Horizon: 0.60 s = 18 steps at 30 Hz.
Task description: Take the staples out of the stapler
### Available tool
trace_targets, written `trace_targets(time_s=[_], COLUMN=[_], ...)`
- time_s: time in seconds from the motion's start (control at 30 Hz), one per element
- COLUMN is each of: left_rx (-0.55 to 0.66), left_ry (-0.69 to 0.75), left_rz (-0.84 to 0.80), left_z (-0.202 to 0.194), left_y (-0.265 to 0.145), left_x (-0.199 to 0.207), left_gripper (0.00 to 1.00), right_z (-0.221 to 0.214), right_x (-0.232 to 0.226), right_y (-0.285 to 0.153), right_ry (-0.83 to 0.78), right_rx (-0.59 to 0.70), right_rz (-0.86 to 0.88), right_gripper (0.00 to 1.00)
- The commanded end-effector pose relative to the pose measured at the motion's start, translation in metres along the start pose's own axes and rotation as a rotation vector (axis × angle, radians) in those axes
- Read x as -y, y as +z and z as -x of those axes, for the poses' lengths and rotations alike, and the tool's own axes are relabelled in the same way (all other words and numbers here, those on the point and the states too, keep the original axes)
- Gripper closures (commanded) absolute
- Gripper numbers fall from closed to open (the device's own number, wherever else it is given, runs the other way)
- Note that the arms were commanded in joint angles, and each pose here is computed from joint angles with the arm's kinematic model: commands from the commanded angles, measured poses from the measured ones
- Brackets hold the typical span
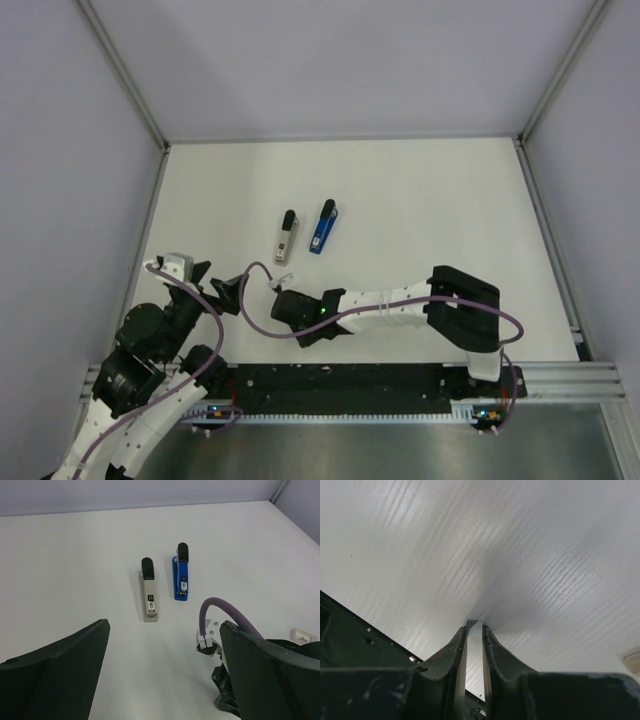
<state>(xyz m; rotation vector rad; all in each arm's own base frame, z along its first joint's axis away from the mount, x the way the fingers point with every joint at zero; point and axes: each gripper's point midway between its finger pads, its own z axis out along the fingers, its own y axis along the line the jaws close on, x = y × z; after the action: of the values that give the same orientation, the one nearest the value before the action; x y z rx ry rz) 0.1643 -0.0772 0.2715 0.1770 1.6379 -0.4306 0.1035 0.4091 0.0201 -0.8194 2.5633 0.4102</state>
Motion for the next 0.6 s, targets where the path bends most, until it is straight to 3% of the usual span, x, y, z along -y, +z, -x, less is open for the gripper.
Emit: trace_targets(time_s=[0.0,0.23,0.57], left_rx=[0.048,0.049,0.048], left_ry=[-0.016,-0.018,-0.007], left_rz=[-0.04,-0.035,-0.025], left_z=[0.012,0.011,0.016], left_y=[-0.001,-0.001,0.002], left_x=[0.007,0.007,0.006], left_gripper=[0.02,0.02,0.02], right_z=[-0.002,0.009,-0.003], right_x=[0.011,0.029,0.11], right_y=[-0.006,-0.04,-0.089], right_ry=[-0.017,-0.003,0.136], right_rx=[0.003,0.077,0.152], right_rz=[-0.059,-0.097,-0.204], right_gripper=[0.85,0.85,0.84])
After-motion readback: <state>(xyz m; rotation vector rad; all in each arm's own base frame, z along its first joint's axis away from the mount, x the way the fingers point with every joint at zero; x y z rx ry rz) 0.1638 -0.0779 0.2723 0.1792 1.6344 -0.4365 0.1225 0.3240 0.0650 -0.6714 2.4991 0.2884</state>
